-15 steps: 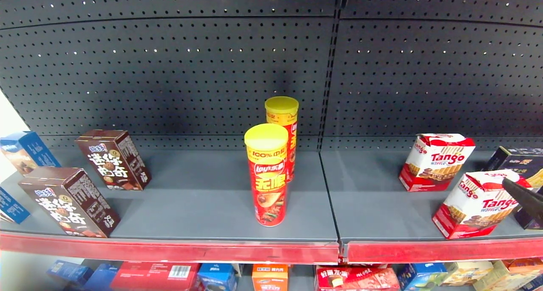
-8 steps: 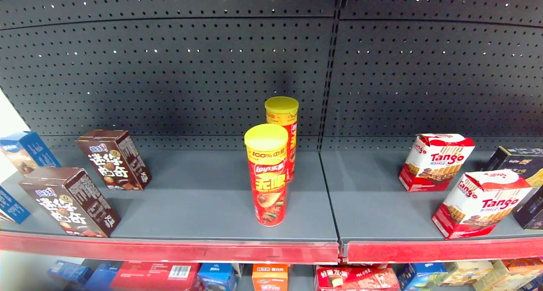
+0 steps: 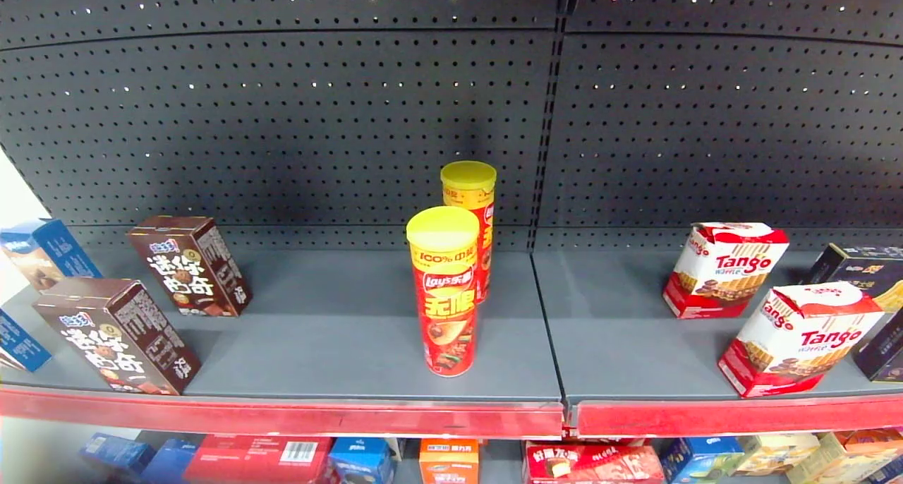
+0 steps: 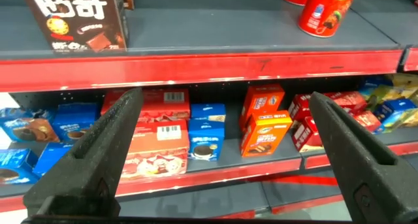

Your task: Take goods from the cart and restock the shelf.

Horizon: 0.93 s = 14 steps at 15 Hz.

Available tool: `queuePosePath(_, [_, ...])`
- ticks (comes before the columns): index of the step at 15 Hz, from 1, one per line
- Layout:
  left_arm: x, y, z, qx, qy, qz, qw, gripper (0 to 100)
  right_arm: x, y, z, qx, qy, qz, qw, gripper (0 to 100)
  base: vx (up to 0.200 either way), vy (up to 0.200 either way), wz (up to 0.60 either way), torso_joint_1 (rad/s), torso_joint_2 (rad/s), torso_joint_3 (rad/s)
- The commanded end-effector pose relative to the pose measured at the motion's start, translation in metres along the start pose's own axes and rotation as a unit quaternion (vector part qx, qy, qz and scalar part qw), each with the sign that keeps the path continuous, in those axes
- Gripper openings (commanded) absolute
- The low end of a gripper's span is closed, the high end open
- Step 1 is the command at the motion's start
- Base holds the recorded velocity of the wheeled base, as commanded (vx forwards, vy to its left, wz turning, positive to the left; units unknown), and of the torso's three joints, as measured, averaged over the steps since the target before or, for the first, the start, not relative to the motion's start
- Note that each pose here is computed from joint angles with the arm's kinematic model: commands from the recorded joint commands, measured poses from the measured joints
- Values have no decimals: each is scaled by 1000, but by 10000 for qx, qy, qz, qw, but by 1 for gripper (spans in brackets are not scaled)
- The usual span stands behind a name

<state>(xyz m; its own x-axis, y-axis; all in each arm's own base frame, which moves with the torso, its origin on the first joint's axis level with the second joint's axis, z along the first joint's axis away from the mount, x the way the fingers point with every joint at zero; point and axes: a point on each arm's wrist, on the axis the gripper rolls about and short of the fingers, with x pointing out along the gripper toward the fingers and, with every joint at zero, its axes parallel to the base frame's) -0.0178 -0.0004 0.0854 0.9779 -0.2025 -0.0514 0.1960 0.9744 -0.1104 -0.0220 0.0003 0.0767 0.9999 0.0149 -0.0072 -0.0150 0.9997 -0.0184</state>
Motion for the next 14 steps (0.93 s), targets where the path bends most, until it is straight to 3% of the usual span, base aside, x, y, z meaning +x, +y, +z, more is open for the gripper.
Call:
queuePosePath(1, [0, 0, 0, -33, -10, 115, 9999, 100, -1, 0, -1, 0, -59, 1, 10000, 100, 0, 0, 0, 0, 0, 0])
queuePosePath(2, [-1, 1, 3, 33, -85, 253, 9996, 100, -1, 0, -1, -8, -59, -22, 10000, 100, 0, 0, 0, 0, 0, 0])
queuePosePath(3, [5, -3, 42, 166, -32, 44, 9998, 100, -1, 0, -1, -31, -59, -22, 10000, 100, 0, 0, 0, 0, 0, 0])
queuePosePath(4, [23, -5, 70, 122, 262, -60, 9996, 100, -1, 0, -1, -23, -59, -7, 10000, 100, 0, 0, 0, 0, 0, 0])
queuePosePath(5, [45, -5, 84, 201, 334, -110, 9992, 100, -1, 0, -1, -16, -59, -14, 10000, 100, 0, 0, 0, 0, 0, 0])
queuePosePath(6, [60, -5, 83, 387, 488, -251, 9977, 100, -1, 0, -1, -16, -59, -14, 10000, 100, 0, 0, 0, 0, 0, 0])
queuePosePath(7, [79, -7, 77, 598, 859, -441, 9935, 100, -1, 0, -1, -8, -59, -14, 10000, 100, 0, 0, 0, 0, 0, 0])
queuePosePath(8, [93, -8, 75, 671, 1014, -537, 9911, 100, -1, 0, -1, -16, -59, -22, 10000, 100, 0, 0, 0, 0, 0, 0])
queuePosePath(11, [142, -12, 78, 978, 929, -443, 9899, 100, -1, 0, -1, -23, -59, -14, 10000, 100, 0, 0, 0, 0, 0, 0])
queuePosePath(14, [187, -29, 73, 996, 1004, -443, 9890, 100, -1, 0, -1, -8, -59, -22, 10000, 100, 0, 0, 0, 0, 0, 0])
